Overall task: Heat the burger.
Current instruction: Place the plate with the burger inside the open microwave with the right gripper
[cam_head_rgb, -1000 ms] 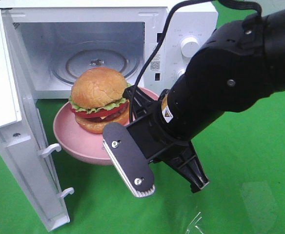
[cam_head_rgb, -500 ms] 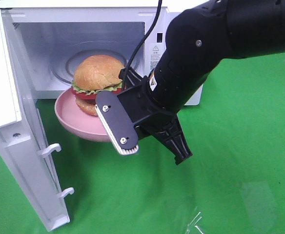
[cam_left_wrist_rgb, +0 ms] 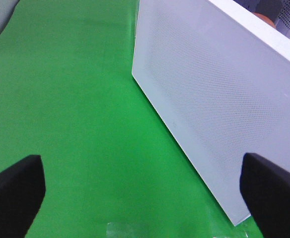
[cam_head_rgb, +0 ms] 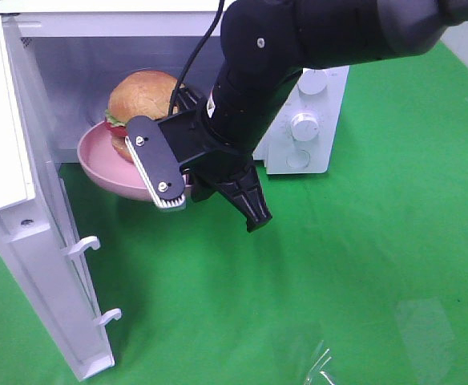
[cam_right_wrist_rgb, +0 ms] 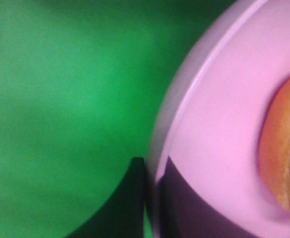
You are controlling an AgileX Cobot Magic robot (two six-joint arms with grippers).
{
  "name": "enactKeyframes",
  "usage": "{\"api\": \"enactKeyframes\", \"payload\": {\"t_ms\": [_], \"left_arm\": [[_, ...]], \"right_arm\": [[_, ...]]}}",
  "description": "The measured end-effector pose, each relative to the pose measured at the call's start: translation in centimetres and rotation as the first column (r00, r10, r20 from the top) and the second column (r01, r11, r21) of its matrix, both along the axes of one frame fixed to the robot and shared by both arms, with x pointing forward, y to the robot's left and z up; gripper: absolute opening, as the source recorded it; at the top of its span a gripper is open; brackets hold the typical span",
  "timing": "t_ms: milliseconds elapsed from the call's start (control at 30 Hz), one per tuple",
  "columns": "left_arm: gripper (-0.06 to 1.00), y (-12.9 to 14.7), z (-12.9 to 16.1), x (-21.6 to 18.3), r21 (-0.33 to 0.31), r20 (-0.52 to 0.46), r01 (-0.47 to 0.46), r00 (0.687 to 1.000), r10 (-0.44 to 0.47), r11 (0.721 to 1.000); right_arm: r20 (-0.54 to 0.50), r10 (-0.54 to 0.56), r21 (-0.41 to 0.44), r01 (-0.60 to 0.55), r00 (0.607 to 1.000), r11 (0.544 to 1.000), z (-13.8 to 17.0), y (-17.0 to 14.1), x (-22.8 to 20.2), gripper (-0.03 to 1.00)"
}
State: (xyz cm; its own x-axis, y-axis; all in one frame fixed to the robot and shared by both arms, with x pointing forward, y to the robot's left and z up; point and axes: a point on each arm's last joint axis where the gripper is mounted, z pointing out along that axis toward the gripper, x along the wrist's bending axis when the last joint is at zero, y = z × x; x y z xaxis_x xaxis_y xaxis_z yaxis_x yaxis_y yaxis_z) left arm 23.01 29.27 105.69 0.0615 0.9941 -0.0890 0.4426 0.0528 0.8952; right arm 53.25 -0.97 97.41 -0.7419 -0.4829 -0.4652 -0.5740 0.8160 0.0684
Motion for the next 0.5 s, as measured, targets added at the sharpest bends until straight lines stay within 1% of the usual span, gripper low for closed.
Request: {"api": "enactKeyframes", "payload": {"t_ms": [500], "left_arm": [[0.99,0.0,0.0,0.0,0.000,0.000,0.000,1.000,0.000,1.000]], "right_arm": [[0.011,-0.014,0.019,0.014,1.000,1.000,-0.8,2.8,2.9,0.05]]}}
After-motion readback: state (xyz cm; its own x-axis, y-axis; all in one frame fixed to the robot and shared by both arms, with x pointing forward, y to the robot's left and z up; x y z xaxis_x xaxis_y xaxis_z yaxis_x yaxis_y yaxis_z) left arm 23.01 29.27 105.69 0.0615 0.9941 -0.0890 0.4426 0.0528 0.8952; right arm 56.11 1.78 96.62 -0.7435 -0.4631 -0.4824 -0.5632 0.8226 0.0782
